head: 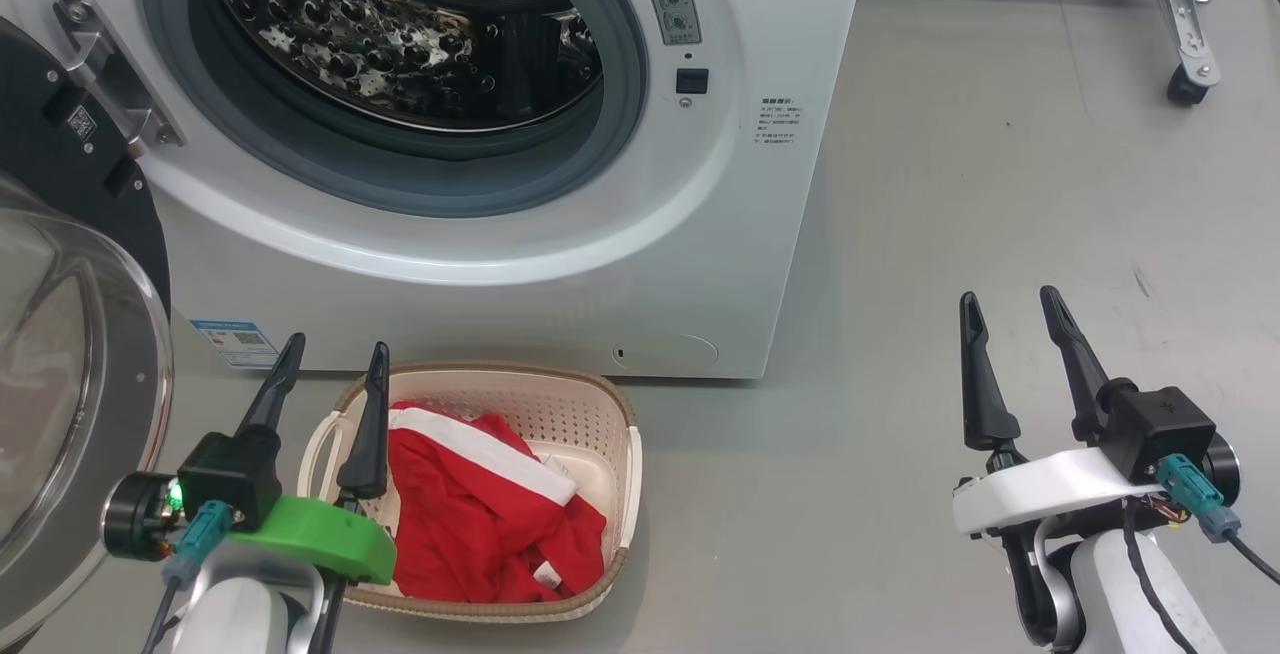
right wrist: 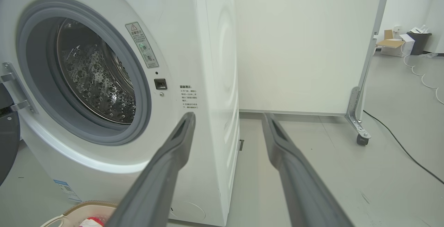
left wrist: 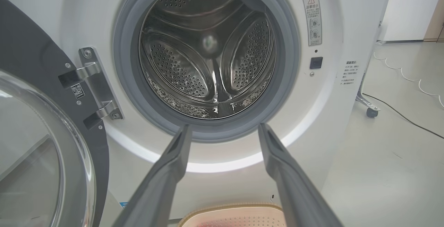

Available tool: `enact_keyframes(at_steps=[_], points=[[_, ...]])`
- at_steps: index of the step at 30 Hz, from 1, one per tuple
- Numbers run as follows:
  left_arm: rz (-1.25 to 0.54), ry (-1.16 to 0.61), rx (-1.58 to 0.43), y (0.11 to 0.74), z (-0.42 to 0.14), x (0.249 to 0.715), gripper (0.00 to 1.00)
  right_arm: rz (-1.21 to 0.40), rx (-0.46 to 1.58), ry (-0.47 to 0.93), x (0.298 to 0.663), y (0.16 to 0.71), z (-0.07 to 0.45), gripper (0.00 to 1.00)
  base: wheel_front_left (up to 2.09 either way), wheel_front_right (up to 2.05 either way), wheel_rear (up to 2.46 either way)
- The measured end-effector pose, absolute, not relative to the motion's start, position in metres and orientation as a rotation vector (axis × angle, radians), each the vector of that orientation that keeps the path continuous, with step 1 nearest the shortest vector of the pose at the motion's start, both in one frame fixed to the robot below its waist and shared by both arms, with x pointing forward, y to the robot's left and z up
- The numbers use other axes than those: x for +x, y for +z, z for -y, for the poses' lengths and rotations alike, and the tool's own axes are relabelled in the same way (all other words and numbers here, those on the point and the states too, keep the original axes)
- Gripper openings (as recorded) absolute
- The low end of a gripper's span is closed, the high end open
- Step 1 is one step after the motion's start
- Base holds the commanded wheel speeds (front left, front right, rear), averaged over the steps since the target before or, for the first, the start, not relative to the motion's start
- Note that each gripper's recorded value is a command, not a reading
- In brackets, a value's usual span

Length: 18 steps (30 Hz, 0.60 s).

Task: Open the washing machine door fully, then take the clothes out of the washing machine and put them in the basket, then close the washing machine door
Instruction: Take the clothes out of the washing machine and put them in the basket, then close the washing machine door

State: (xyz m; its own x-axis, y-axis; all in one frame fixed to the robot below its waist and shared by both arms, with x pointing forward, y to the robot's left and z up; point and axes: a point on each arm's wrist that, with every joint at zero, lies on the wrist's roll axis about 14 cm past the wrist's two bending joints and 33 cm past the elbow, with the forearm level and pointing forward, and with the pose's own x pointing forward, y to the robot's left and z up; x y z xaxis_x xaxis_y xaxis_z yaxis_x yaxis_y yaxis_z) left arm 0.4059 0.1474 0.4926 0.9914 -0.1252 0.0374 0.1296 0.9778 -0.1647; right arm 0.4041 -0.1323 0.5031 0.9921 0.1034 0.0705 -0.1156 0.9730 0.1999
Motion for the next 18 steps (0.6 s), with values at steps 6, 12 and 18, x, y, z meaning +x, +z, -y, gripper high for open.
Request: enact_keyframes(at_steps=[6,12,18], points=[[0.023,-0.133,-0.168,0.4911,-0.1454,0.402,1.0,0.055,0.206,0.107,0.4015,0.5017,0.1332,1.0,0.0,0.0,0.0],[0.03,-0.133,-0.168,0.4933,-0.1456,0.4007,1.0,0.051,0.206,0.108,0.3998,0.5005,0.1324,1.0,0.0,0.0,0.0],[0.028,-0.131,-0.169,0.4925,-0.1462,0.3982,1.0,0.053,0.207,0.11,0.3999,0.5009,0.1317,1.0,0.0,0.0,0.0]])
